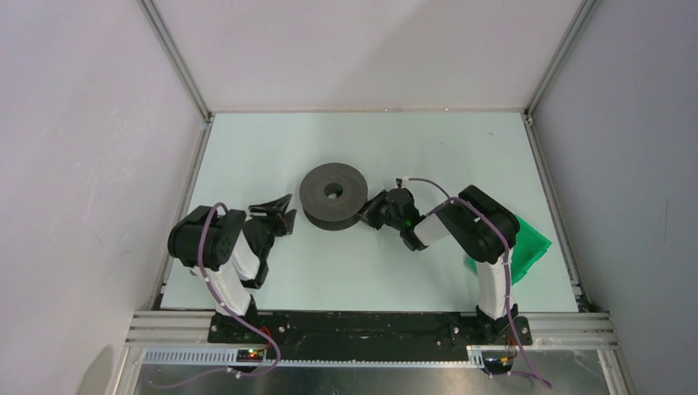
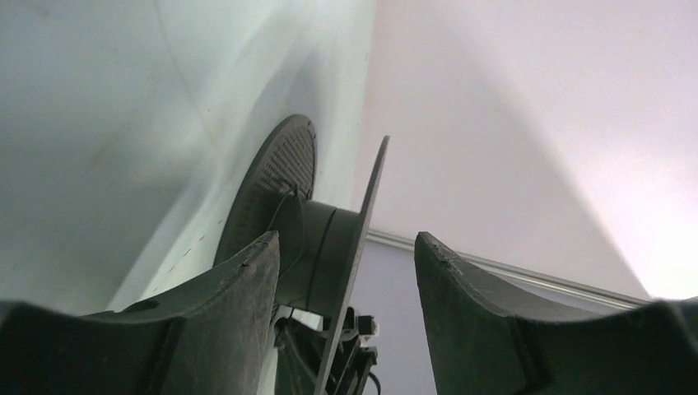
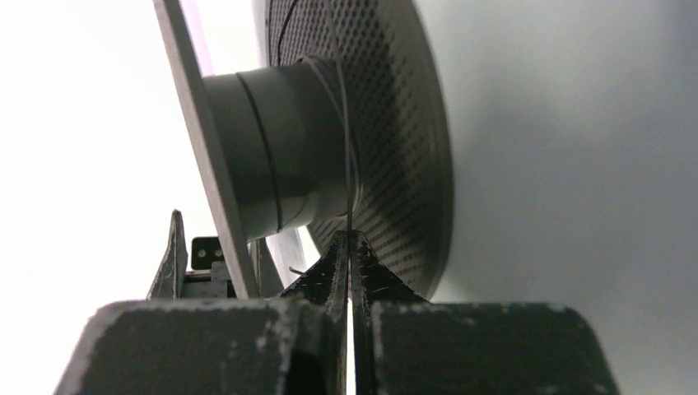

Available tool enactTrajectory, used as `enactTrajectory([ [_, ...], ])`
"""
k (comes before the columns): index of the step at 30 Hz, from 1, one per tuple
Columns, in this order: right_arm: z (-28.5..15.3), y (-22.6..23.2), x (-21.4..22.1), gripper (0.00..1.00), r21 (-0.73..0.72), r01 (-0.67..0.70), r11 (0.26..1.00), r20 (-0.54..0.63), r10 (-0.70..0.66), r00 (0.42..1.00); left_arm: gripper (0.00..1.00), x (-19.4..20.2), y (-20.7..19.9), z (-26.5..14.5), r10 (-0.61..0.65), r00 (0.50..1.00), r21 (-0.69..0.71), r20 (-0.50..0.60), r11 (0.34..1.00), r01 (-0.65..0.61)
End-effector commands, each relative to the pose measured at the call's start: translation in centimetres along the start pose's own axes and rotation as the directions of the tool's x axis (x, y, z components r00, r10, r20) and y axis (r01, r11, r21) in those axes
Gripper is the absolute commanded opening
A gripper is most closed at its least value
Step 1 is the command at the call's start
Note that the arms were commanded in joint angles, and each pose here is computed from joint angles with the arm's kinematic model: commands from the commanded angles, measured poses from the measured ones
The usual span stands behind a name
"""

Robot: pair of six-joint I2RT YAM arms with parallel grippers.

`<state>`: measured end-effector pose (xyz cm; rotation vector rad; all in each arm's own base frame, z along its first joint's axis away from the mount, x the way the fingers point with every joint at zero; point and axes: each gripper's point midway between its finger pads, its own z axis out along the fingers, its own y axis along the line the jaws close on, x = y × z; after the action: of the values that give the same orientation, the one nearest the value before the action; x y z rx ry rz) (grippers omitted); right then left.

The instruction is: Wrap the cables

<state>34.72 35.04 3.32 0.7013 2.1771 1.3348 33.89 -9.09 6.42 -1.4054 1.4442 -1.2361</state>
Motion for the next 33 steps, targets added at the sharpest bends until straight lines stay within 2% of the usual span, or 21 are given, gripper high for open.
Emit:
enactTrajectory([
  [1, -0.4, 2.0, 0.3, 0.0, -0.024, -0.017, 1.0, 0.066, 0.019, 0.998, 0.65, -0.7, -3.2, 0.6, 0.036, 0.999, 0.109, 0.029, 0.993, -0.039],
  [7, 0.2, 1.6, -0.6, 0.0, -0.018, -0.094, 0.995, 0.165, 0.096, 0.982, 0.64, -0.5, -3.9, 0.5, 0.05, 0.999, 0.13, 0.013, 0.99, -0.051],
  [14, 0.6, 2.0, -0.5, 0.0, -0.003, -0.09, 0.996, 0.249, 0.088, 0.964, 0.64, -1.3, -5.5, 1.1, 0.078, 0.997, 0.176, 0.017, 0.981, -0.08],
  [22, 0.9, 1.7, 0.2, 0.0, 0.015, -0.128, 0.992, 0.29, 0.118, 0.95, 0.64, -1.3, -6.4, 2.5, 0.114, 0.993, 0.202, 0.001, 0.973, -0.112],
  [27, 1.0, 1.5, 0.4, 0.08, 0.027, -0.133, 0.991, 0.295, 0.12, 0.948, 0.64, -1.3, -6.1, 2.6, 0.118, 0.993, 0.194, -0.011, 0.974, -0.114],
  [33, 0.6, 1.9, 0.2, 0.11, 0.042, -0.118, 0.992, 0.313, 0.1, 0.944, 0.64, -1.3, -6.9, 2.3, 0.126, 0.992, 0.217, -0.014, 0.969, -0.12],
])
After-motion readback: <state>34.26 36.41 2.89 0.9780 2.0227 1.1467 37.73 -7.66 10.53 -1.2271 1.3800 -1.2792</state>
